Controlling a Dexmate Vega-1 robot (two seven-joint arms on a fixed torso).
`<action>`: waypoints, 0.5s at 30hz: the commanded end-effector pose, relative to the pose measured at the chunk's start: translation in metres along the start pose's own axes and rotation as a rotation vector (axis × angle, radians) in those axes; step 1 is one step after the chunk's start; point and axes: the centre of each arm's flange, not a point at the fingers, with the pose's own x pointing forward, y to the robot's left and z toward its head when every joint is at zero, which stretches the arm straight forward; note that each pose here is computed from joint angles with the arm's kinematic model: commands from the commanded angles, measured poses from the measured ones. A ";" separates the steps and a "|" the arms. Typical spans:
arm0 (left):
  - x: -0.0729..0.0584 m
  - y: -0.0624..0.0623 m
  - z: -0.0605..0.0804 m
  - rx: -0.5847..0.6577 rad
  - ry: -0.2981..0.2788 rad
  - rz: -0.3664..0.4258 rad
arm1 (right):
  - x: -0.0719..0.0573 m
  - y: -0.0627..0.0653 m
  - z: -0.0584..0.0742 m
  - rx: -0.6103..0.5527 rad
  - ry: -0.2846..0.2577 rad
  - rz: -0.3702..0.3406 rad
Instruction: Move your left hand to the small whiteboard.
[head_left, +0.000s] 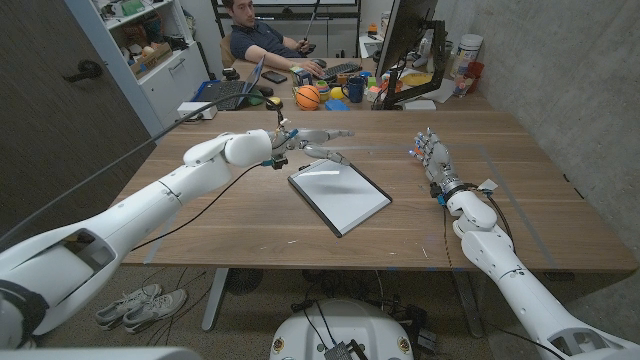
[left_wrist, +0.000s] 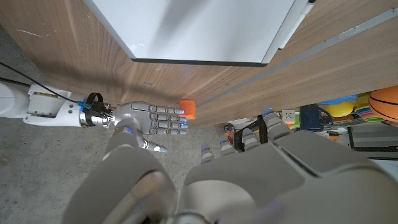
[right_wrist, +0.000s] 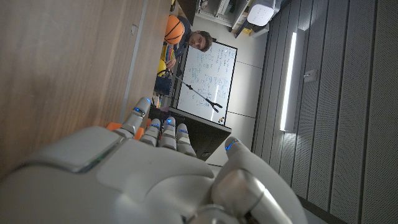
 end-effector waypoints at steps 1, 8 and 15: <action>0.007 -0.010 0.002 0.059 0.054 -0.112 | 0.000 0.000 -0.003 0.004 0.002 -0.003; 0.010 -0.018 0.003 0.100 0.080 -0.137 | -0.001 0.001 -0.003 0.002 0.006 -0.001; 0.012 -0.024 0.003 0.110 0.088 -0.161 | -0.002 0.001 -0.004 0.005 0.008 -0.001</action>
